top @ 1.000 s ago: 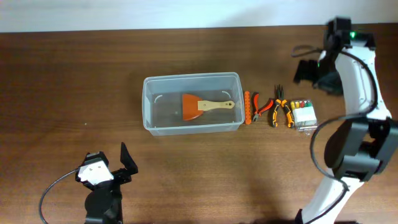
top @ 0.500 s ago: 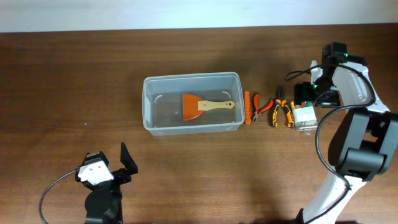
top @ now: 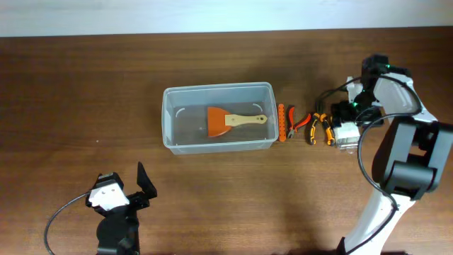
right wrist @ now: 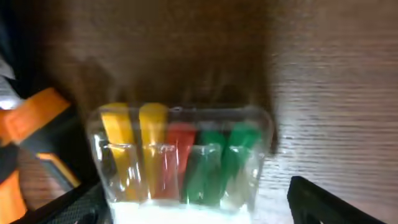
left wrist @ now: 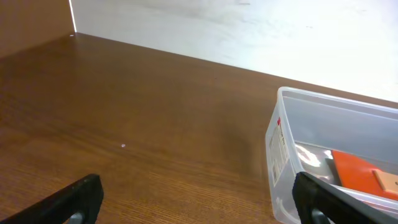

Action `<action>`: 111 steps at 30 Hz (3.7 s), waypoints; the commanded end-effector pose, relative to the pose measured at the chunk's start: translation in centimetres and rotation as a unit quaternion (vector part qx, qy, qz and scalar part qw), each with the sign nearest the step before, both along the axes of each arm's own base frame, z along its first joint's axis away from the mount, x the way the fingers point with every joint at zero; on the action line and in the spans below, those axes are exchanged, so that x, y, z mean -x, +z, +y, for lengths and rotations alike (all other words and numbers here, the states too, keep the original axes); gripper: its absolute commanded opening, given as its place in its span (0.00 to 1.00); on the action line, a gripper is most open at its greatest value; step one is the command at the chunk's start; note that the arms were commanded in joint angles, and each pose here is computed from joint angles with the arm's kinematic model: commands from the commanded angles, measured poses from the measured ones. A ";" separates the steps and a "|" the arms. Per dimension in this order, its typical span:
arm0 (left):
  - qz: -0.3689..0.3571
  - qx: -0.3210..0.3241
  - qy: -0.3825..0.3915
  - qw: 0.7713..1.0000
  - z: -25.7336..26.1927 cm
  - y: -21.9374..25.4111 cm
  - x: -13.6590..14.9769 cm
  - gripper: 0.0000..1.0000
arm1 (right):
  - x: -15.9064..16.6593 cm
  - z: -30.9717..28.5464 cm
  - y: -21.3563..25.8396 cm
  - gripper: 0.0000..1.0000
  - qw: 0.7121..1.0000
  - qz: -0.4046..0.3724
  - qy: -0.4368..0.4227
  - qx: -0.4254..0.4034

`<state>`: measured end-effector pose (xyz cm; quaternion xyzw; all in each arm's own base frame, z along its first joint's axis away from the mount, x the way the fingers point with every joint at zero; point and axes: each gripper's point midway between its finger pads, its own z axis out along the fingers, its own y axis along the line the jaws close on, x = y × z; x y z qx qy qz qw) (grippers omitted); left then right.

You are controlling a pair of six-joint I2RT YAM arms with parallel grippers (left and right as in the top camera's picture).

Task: Pack container
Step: 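Move the right gripper to the bit case and grasp it, then lower the bit case into the container and release it, then grasp the orange-black pliers with the right gripper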

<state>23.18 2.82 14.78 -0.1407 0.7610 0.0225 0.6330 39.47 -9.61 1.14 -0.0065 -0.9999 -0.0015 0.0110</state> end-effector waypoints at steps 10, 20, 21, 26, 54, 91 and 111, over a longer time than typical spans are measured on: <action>0.001 -0.005 -0.001 1.000 0.0 -0.1 0.0 0.99 | 2.3 0.3 -3.4 0.58 0.998 0.053 0.008 -0.013; 0.001 -0.005 -0.001 1.000 0.0 -0.1 0.0 0.99 | 0.3 1.8 0.2 0.45 0.998 0.024 -0.019 -0.061; 0.001 -0.005 -0.001 1.000 0.0 -0.1 0.0 0.99 | -0.8 2.4 2.1 0.44 0.997 0.004 -0.018 -0.080; 0.001 -0.005 -0.001 1.000 0.0 -0.1 0.0 0.99 | -3.6 4.8 10.3 0.41 0.990 -0.070 -0.001 -0.120; 0.001 -0.005 -0.001 1.000 0.0 -0.1 0.0 0.99 | 0.0 45.7 12.1 0.04 0.705 -0.214 0.671 -0.079; 0.001 -0.005 -0.001 1.000 0.0 -0.1 0.0 0.99 | -7.8 18.1 25.9 0.98 0.961 -0.264 0.068 -0.043; 0.001 -0.005 -0.001 1.000 0.0 -0.1 0.0 0.99 | -3.0 5.4 2.4 0.75 0.993 -0.042 -0.108 -0.025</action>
